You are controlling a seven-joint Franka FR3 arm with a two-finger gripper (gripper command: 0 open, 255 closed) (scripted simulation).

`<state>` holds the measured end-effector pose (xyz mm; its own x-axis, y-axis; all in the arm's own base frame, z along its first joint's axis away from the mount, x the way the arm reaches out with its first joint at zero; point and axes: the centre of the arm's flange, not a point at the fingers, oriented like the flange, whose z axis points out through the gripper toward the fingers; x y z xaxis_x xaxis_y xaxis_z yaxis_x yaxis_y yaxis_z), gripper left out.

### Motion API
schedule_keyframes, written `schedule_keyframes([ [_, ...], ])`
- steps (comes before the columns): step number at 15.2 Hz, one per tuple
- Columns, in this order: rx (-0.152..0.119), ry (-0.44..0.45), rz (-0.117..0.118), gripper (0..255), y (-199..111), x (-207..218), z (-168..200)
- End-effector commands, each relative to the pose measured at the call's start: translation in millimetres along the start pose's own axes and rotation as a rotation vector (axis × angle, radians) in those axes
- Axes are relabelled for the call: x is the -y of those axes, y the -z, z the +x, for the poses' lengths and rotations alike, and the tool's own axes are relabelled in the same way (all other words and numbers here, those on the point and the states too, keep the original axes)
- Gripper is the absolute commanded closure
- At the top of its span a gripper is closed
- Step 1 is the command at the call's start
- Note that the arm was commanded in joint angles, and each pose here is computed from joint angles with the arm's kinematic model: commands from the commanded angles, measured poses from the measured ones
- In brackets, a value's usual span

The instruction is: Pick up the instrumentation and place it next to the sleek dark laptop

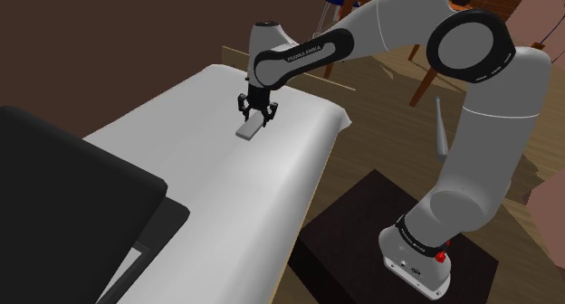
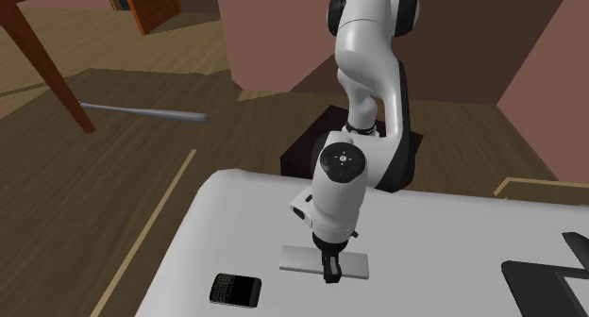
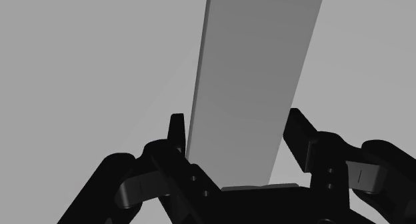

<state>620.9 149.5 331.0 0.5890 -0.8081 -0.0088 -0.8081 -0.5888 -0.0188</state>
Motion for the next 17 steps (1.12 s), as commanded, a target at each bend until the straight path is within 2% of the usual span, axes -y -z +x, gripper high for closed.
schedule_keyframes([
  [1,0.0,0.0,-0.001,255,0,0,0],
  [4,0.0,0.0,-0.001,255,0,0,0],
  [17,0.0,0.0,-0.001,255,68,1,-1],
])
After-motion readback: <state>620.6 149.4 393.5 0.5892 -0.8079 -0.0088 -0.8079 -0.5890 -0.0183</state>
